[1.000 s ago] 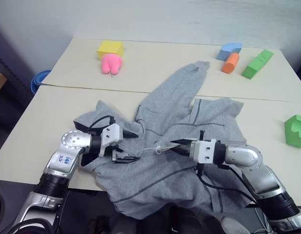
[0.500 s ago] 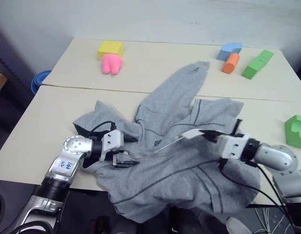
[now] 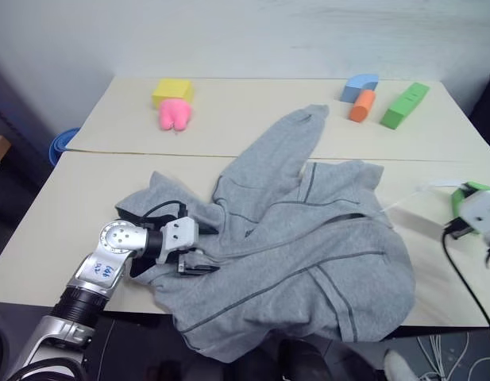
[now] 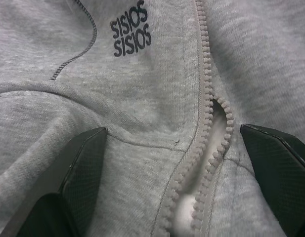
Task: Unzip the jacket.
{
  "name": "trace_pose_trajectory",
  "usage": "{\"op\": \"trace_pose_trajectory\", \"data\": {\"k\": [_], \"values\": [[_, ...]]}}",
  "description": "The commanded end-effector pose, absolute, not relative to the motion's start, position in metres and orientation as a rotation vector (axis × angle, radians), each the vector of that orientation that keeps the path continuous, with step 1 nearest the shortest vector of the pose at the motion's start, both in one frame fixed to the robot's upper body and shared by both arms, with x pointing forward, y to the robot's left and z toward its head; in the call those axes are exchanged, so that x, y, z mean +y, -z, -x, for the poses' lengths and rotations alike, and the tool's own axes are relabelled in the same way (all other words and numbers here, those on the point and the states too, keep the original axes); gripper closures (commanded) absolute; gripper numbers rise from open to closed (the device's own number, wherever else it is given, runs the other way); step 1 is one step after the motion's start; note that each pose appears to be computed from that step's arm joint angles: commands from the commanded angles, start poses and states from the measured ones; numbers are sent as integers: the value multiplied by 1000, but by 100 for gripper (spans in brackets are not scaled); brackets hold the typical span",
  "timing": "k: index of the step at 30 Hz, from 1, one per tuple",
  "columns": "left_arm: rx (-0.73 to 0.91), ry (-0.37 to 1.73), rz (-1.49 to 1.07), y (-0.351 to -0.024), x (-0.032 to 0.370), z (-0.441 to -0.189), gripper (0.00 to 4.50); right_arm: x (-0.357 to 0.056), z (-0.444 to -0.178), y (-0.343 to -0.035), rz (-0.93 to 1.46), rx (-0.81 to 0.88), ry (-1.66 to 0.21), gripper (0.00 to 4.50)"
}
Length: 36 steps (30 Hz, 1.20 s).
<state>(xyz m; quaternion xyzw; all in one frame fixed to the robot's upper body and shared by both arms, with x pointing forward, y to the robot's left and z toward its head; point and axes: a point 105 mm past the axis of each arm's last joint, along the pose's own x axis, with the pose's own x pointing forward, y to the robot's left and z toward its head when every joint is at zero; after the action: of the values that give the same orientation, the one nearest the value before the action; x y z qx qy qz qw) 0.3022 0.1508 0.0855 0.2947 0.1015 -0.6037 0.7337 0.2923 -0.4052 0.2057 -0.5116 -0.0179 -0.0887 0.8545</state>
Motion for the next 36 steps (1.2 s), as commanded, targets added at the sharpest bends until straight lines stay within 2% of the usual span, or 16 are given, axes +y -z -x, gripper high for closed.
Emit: {"op": "trace_pose_trajectory", "data": {"k": [1,9,11,14,17,21,24,29,30,31,33,36], "values": [[626,1207,-727,-22,215,-288,0,-440,-278,-241,1069,-99,384,447],[643,1158,-739,-18,228,-289,0,-461,-273,-269,1044,-147,501,447],[600,1167,-695,-21,221,-290,0,-455,-279,-262,1000,-141,456,447],[514,1198,-591,-33,207,-289,0,-437,-289,-232,842,-101,294,447],[429,1197,-493,-51,200,-290,0,-420,-289,-212,762,-75,175,392],[252,1221,-272,-100,190,-285,0,-396,-276,-198,660,-87,-2,253],[259,1273,-126,-123,191,-269,0,-374,-263,-200,593,-139,-166,155],[252,1231,-179,-142,209,-257,0,-303,-239,-196,448,-173,-577,3],[223,1215,-204,-144,213,-256,0,-285,-235,-194,429,-170,-654,3],[188,1180,-261,-144,217,-256,0,-260,-224,-180,492,-115,-807,3],[214,1139,-302,-138,225,-252,0,-231,-208,-161,541,-62,-995,3],[258,1137,-347,-124,232,-238,0,-221,-200,-150,502,-70,-1044,3]]}}
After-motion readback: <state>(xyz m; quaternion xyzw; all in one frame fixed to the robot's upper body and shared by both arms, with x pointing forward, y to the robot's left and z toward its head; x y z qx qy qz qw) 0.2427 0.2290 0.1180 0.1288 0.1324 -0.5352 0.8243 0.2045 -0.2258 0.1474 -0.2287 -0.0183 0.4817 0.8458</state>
